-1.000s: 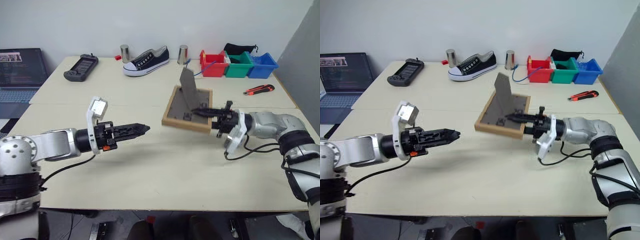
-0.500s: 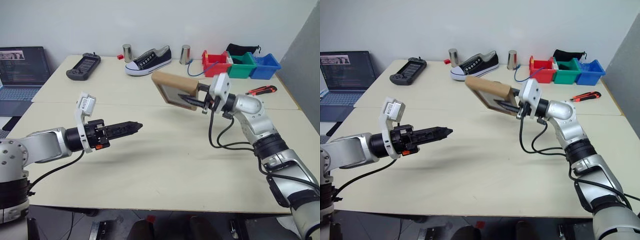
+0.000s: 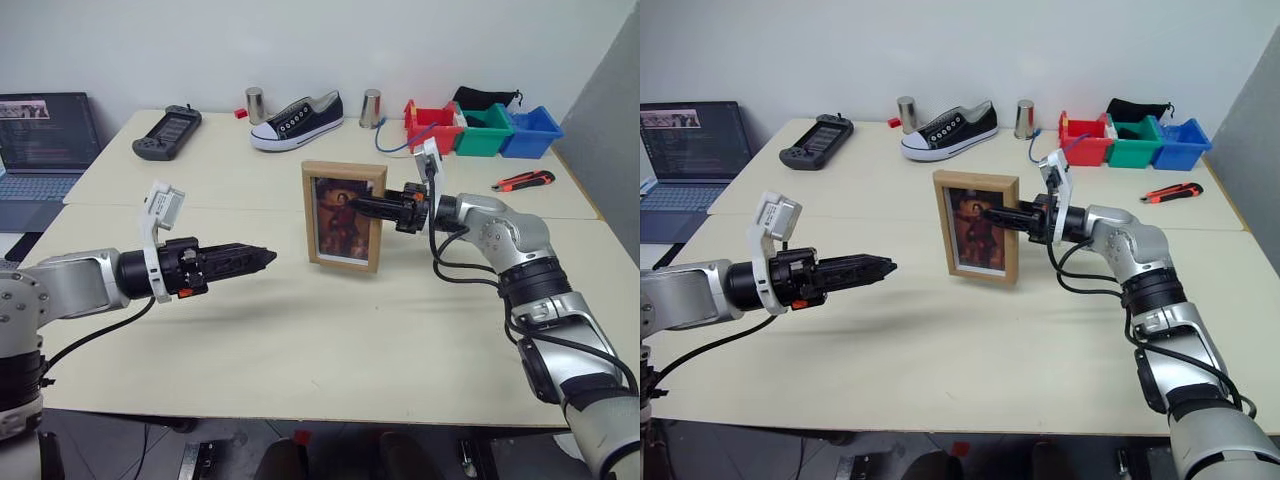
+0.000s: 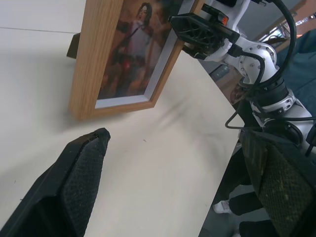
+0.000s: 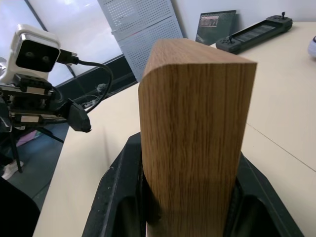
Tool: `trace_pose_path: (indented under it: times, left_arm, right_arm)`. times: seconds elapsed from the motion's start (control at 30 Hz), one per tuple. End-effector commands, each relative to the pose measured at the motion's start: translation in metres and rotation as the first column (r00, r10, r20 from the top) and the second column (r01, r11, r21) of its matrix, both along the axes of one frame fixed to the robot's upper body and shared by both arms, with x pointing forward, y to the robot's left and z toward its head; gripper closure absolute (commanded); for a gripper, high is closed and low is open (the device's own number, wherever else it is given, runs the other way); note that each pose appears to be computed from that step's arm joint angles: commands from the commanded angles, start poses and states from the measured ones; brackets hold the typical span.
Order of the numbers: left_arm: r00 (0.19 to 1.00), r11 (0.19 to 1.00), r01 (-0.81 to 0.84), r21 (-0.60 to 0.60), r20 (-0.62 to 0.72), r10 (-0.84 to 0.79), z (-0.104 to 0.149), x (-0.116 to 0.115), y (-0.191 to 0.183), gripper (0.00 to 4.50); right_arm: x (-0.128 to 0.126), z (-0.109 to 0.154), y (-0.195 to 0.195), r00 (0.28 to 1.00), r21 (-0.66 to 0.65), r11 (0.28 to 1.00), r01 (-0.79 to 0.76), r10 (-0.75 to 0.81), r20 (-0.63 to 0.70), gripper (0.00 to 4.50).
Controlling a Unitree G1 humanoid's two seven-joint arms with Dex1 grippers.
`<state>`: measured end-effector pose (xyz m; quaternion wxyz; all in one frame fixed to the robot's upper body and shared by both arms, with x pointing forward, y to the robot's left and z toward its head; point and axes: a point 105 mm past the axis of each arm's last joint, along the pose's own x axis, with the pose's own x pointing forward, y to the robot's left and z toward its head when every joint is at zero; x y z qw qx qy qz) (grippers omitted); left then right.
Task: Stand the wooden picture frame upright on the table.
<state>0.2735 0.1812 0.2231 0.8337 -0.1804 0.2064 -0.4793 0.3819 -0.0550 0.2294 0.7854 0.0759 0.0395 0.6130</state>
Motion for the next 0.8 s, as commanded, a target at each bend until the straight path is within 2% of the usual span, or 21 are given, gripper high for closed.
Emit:
trace_pose_path:
  times: [0.03,0.2,0.57,0.8]
  left_arm:
    - [0.998,0.999,0.038,0.027,0.051,-0.039,0.011,-0.004,-0.001,0.00]
    - [0.994,0.997,0.066,0.050,0.085,-0.070,0.014,-0.005,0.000,0.00]
    - [0.961,0.966,0.010,0.258,0.264,-0.080,0.007,-0.006,0.020,0.00]
    - [0.947,0.973,-0.054,0.226,0.321,-0.022,0.004,-0.007,0.020,0.00]
  right_arm:
    - [-0.001,0.026,0.004,0.998,0.074,0.996,-0.043,0.039,0.049,3.19]
    - [0.001,0.020,0.008,0.996,0.075,0.994,-0.076,0.072,0.058,3.19]
    - [0.007,-0.010,0.017,0.994,0.065,0.994,-0.093,0.089,0.061,3.19]
    - [0.013,-0.036,0.014,0.997,0.027,0.997,-0.072,0.071,0.029,3.19]
